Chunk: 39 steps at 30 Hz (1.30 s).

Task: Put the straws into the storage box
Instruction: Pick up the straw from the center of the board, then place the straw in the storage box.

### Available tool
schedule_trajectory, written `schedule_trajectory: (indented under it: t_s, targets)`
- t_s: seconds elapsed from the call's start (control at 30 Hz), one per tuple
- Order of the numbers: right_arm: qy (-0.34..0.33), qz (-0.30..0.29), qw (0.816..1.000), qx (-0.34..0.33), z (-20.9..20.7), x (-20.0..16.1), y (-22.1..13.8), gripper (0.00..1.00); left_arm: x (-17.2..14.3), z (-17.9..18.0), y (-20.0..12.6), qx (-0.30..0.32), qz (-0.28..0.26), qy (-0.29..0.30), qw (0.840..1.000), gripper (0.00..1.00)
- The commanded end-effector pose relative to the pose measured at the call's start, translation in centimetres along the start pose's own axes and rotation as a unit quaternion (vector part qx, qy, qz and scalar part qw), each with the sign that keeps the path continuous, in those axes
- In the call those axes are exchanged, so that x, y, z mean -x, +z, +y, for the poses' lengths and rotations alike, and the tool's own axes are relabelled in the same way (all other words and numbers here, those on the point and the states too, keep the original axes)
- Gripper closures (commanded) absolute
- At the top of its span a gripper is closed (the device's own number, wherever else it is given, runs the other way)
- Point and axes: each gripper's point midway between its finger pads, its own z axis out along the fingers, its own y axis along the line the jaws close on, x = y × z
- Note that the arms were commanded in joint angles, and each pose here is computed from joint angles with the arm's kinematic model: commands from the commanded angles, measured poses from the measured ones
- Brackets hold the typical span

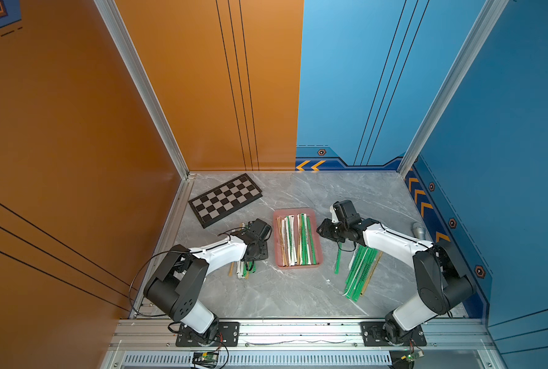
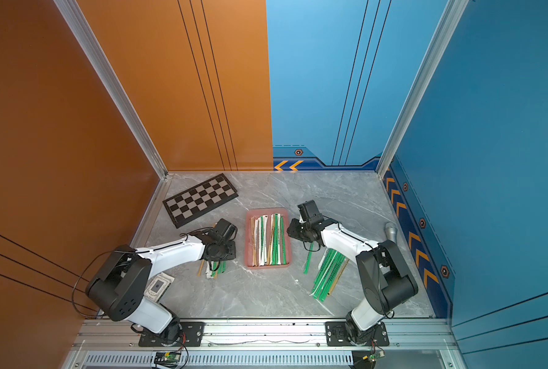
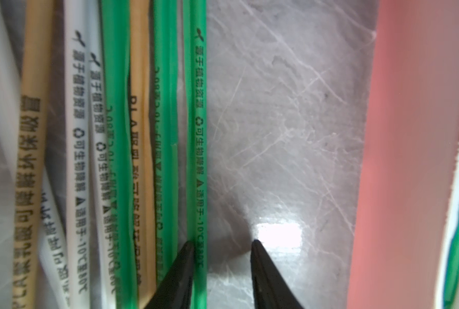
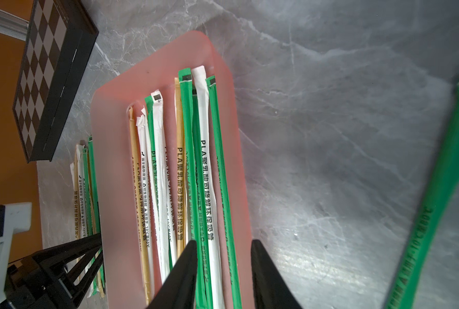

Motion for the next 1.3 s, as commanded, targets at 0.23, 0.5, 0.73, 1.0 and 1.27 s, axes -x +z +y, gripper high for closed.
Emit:
schedule_trajectory:
  t_s: [0.23,0.5,0.73,1.0,1.27]
  targets:
    - [0.011,-0.008,1.0,-0.01,-1.6,0.1,-1.5,0.63,-1.3,0.3,0.9,0.019,0.025,0.015,0.999,0.91]
    - [0.027,-0.018,0.999,-0.024,-3.7,0.3,-2.5,0.63,0.1,-1.4,-1.0,-0.01,-0.005,0.02,1.0,0.92]
    - [0.043,-0.012,0.992,-0.12,-8.9,-0.4,-3.9,0.63,2.4,-4.2,-4.6,-0.064,-0.052,0.019,0.996,0.92]
    - [0.045,0.019,0.984,-0.17,-11.3,-2.0,-3.3,0.64,4.0,-7.9,-8.1,-0.125,-0.086,0.02,0.988,0.91]
    - [0.034,0.034,0.979,-0.197,-11.5,-2.8,-2.1,0.64,2.9,-12.2,-7.0,-0.191,-0.059,0.015,0.98,0.91]
